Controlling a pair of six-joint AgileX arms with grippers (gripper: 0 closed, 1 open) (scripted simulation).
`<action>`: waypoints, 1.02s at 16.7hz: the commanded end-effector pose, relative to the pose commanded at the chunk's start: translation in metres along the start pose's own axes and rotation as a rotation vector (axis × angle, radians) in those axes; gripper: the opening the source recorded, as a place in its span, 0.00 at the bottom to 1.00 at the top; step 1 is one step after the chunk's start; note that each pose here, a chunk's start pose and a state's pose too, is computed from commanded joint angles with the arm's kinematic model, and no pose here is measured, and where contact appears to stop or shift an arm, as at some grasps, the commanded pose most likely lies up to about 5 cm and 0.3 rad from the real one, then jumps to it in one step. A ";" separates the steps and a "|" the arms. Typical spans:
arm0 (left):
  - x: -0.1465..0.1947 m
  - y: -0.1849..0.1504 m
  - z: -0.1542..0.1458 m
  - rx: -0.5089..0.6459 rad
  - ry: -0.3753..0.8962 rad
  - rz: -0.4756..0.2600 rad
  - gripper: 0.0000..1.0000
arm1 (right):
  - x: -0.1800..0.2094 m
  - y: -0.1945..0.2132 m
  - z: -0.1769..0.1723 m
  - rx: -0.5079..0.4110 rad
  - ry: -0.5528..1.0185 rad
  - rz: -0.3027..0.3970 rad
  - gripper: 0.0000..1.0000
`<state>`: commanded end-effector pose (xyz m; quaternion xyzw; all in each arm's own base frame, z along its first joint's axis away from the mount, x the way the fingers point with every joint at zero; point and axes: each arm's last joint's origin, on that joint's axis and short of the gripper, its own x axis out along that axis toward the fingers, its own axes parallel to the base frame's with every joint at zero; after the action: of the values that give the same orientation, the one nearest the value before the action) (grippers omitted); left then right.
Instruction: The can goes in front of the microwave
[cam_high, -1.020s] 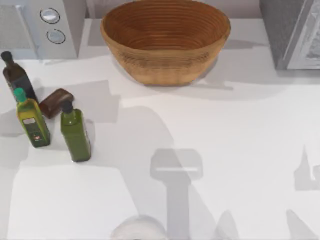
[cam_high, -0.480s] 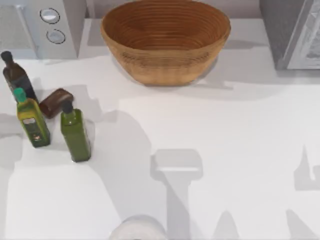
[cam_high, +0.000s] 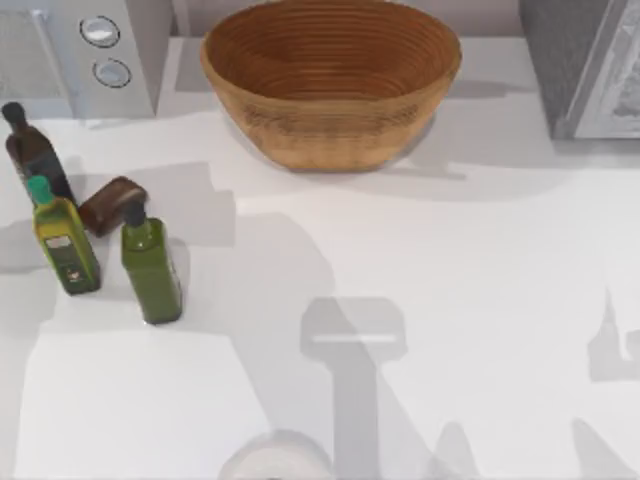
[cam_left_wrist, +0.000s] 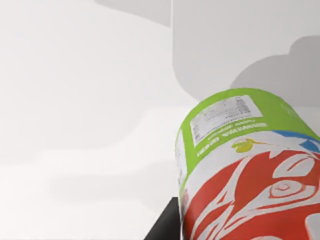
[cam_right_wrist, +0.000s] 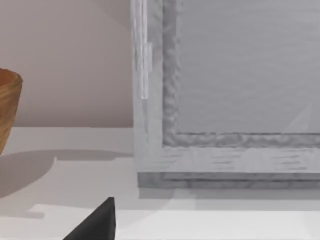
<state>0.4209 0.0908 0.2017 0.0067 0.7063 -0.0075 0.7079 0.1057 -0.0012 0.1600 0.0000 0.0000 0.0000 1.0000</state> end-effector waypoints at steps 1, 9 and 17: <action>0.000 0.000 0.000 0.000 0.000 0.000 0.00 | 0.000 0.000 0.000 0.000 0.000 0.000 1.00; 0.000 0.000 0.000 0.000 0.000 0.000 0.53 | 0.000 0.000 0.000 0.000 0.000 0.000 1.00; 0.000 0.000 0.000 0.000 0.000 0.000 1.00 | 0.000 0.000 0.000 0.000 0.000 0.000 1.00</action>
<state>0.4209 0.0908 0.2017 0.0067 0.7063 -0.0075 0.7079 0.1057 -0.0012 0.1600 0.0000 0.0000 0.0000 1.0000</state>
